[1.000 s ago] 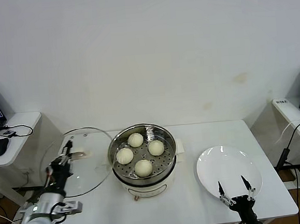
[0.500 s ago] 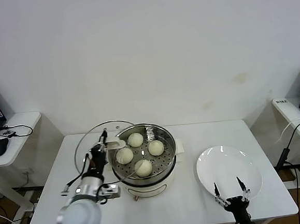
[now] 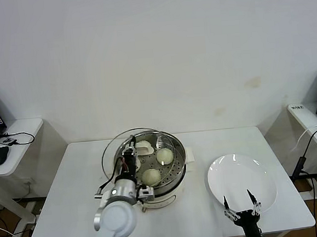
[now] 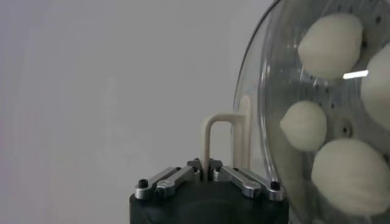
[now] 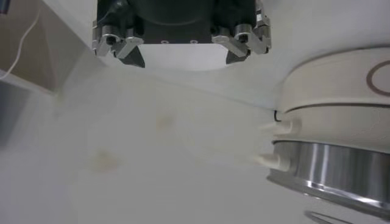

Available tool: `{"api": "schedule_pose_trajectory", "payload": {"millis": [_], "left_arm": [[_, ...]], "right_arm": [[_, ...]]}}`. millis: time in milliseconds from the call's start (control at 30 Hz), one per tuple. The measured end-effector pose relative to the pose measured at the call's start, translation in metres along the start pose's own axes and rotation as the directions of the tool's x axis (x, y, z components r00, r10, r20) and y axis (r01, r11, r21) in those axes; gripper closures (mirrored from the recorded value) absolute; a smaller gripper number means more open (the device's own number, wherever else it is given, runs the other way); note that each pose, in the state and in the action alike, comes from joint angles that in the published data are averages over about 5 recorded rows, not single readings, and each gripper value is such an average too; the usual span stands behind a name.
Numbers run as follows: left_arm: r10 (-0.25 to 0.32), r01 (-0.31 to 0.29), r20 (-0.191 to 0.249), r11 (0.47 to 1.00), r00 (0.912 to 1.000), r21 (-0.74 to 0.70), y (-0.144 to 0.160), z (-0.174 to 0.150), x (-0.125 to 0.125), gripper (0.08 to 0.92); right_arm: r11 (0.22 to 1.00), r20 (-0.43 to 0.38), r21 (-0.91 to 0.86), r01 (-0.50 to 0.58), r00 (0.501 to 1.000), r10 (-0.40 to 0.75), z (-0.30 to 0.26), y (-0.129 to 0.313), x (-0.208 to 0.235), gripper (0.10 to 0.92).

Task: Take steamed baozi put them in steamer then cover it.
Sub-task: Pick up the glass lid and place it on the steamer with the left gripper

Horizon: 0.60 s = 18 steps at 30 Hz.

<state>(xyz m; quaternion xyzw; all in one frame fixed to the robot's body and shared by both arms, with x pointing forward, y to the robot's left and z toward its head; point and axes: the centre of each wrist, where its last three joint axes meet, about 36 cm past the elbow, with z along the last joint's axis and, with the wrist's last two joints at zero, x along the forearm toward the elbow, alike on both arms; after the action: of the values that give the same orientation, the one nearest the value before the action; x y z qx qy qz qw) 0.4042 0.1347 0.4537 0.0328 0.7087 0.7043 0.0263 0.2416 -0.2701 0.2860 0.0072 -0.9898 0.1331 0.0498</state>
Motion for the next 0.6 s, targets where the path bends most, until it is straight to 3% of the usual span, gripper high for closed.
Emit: {"api": "schedule_pose_trajectory", "payload": {"millis": [600], "left_arm": [[0.043,-0.043,0.002,0.999,0.9991,0.004,-0.013,-0.029,-0.023,0.852]], "right_arm": [[1.0,0.001,0.013,0.013,1.0,-0.013,0.002,0.003,0.004,0.2]]}}
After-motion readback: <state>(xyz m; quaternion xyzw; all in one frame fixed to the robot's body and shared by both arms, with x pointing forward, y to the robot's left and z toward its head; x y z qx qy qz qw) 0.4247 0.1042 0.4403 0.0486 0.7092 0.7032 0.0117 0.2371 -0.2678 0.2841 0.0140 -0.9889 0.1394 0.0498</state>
